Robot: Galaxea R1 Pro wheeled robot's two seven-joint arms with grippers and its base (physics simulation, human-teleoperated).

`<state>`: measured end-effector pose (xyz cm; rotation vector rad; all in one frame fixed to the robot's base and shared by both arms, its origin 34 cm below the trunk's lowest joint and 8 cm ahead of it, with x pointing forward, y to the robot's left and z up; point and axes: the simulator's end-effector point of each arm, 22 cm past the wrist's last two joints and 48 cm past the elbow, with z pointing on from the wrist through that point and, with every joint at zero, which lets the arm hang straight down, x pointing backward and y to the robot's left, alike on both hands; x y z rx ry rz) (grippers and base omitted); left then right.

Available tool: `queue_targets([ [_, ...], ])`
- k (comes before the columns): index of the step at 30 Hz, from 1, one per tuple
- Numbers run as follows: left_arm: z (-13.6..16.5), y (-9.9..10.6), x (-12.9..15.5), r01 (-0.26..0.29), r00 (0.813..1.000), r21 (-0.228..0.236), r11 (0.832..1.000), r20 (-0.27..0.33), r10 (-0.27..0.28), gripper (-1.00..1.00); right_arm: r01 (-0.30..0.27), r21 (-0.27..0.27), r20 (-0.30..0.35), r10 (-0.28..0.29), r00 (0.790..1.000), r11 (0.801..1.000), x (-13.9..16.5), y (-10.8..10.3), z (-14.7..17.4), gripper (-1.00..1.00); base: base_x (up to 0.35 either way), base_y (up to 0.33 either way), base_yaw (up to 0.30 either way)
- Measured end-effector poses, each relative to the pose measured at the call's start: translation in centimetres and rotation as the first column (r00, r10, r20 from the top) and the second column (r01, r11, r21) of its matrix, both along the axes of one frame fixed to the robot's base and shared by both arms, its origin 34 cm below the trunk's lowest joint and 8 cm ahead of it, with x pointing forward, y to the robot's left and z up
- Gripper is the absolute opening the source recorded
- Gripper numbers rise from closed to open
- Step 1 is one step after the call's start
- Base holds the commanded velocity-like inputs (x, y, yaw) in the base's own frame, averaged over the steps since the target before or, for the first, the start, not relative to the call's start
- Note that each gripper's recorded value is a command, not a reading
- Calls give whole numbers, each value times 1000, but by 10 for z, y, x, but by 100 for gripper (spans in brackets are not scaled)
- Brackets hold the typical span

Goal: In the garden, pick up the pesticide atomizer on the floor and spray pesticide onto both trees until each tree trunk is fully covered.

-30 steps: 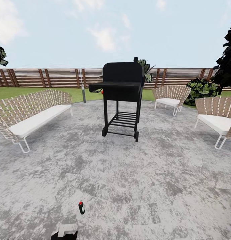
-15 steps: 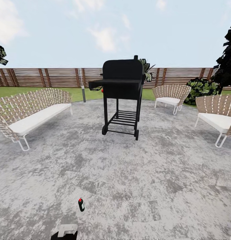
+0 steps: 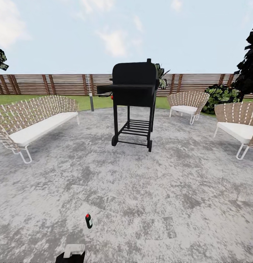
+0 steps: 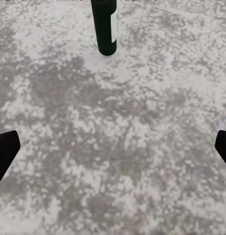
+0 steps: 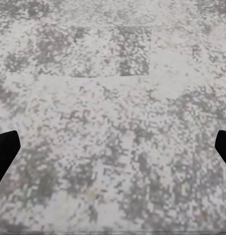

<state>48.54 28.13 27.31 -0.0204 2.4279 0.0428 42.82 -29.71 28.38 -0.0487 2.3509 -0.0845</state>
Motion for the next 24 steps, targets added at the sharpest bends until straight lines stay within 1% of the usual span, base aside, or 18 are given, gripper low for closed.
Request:
queue_targets([
  [2,-1,0,4,-2,1000,1,1000,7,2,100,2,1,-3,-2,1000,1000,-2,0,-6,100,0,0,0],
  [4,11,0,31,-1,999,6,1000,51,0,100,3,1,25,-3,1000,1000,10,0,-1,100,0,0,0],
  [5,20,1,49,0,997,8,1000,77,-1,100,1,0,52,-1,999,1000,24,0,5,100,0,0,0],
  [6,23,1,58,0,996,8,1000,89,-1,100,1,0,68,-1,998,1000,32,0,8,100,0,0,0],
  [8,40,1,90,0,993,9,1000,118,-1,100,-1,-1,138,2,990,1000,69,1,29,100,0,0,0],
  [10,53,1,115,-3,992,8,1000,126,2,100,-3,-2,213,3,977,1000,113,1,54,100,0,0,0],
  [11,58,1,125,-3,992,7,1000,128,2,100,-3,-2,245,4,969,1000,132,1,67,100,0,0,0],
  [12,60,2,130,-4,992,7,1000,129,3,100,-3,-2,262,4,965,1000,141,1,72,100,0,0,0],
  [13,65,1,139,-3,991,7,1000,132,2,100,-4,-2,289,4,957,1000,158,1,83,100,0,0,0],
  [14,66,1,143,-3,991,7,1000,135,2,100,-4,-2,303,4,953,1000,166,1,88,100,0,0,0],
  [15,73,0,153,-2,990,7,1000,143,1,100,-4,-3,336,5,942,1000,185,1,103,100,0,0,0],
  [17,74,0,158,-1,989,6,1000,147,0,100,-3,-3,371,4,929,1000,204,1,118,100,0,0,0],
  [19,70,1,158,-3,990,6,1000,142,2,100,-3,-3,378,4,926,1000,212,0,121,100,0,0,0],
  [21,64,3,155,-5,991,7,1000,133,4,100,-4,-3,369,5,929,1000,212,1,116,100,0,0,0],
  [24,56,15,151,-13,993,14,1000,120,11,100,-7,-1,342,7,940,1000,208,1,102,100,0,0,0],
])
